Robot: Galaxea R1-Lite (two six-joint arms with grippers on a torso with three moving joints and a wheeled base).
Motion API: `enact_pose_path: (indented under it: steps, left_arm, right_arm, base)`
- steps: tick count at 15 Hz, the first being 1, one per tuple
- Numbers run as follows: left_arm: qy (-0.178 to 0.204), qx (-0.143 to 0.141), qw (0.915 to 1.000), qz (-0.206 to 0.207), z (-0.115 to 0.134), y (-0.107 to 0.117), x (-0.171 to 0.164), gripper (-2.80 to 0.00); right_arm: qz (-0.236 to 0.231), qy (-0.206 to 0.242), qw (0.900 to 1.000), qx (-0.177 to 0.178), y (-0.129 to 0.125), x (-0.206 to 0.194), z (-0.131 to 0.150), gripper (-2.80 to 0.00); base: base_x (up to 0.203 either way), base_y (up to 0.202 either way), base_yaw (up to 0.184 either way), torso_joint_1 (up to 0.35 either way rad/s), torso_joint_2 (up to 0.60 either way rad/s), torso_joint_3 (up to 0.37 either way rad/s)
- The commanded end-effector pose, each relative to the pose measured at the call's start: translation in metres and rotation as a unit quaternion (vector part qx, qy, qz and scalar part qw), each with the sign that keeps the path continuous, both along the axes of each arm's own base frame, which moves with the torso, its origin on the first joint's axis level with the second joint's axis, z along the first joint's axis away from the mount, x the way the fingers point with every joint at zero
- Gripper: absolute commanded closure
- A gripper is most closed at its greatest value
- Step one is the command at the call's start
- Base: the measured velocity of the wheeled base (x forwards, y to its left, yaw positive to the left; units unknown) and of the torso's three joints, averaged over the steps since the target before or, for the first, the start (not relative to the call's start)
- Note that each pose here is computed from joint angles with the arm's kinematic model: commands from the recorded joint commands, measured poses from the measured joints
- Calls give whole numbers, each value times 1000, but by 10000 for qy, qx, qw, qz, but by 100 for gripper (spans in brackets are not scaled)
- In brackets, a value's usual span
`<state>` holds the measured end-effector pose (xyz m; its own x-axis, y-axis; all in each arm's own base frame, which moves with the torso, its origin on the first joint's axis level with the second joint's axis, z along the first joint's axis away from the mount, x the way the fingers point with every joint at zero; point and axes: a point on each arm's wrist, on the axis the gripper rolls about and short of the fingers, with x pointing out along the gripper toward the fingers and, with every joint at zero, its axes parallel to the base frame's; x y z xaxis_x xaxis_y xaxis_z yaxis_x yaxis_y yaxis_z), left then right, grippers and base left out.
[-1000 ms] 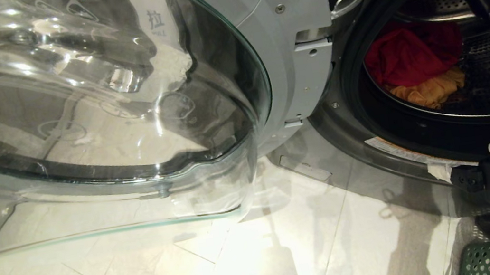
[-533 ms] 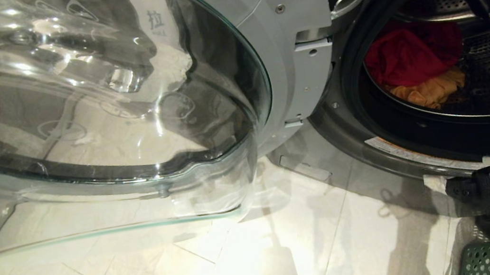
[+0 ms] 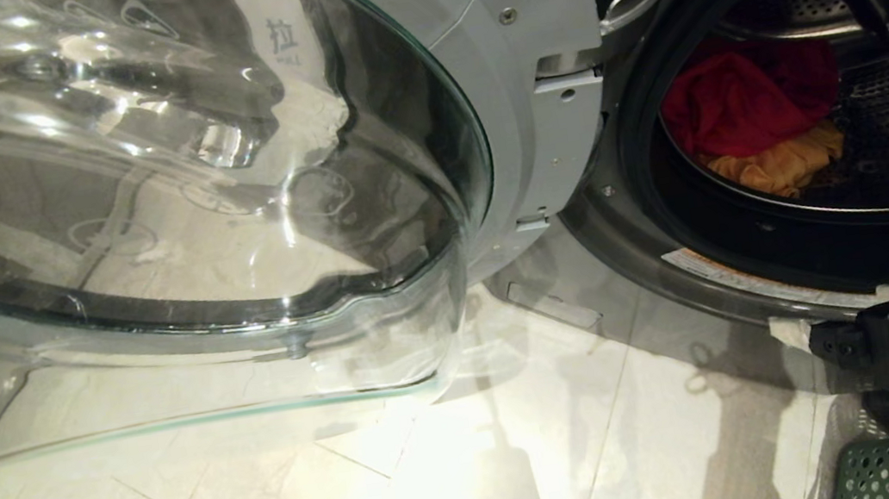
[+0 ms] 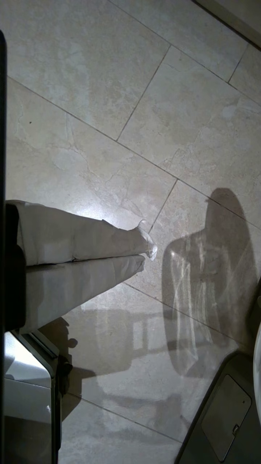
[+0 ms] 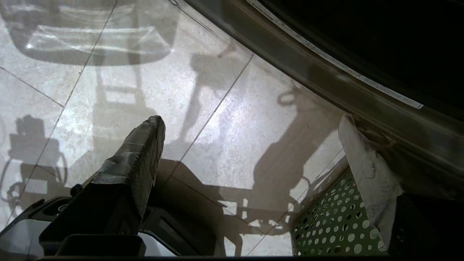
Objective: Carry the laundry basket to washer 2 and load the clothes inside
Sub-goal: Place the clothes into the washing machine
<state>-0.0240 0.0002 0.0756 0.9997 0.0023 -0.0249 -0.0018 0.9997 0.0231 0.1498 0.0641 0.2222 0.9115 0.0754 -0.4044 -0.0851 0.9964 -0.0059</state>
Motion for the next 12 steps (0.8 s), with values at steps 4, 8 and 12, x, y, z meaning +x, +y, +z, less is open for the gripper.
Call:
enact_pose_path:
  steps: [4,8,12]
  left_arm:
    - [-2,0,10000,9,0,0,0,0]
    - [-2,0,10000,6,0,0,0,0]
    - [-2,0,10000,4,0,0,0,0]
  right_arm:
    - [2,59,10000,-30,0,0,-3,-280]
    - [-1,21,10000,-5,0,1,-1,-280]
    - [-10,14,10000,-1,0,1,-1,-280]
  base:
    - [0,0,0,0,0,0]
    - [0,0,0,0,0,0]
    - [0,0,0,0,0,0]
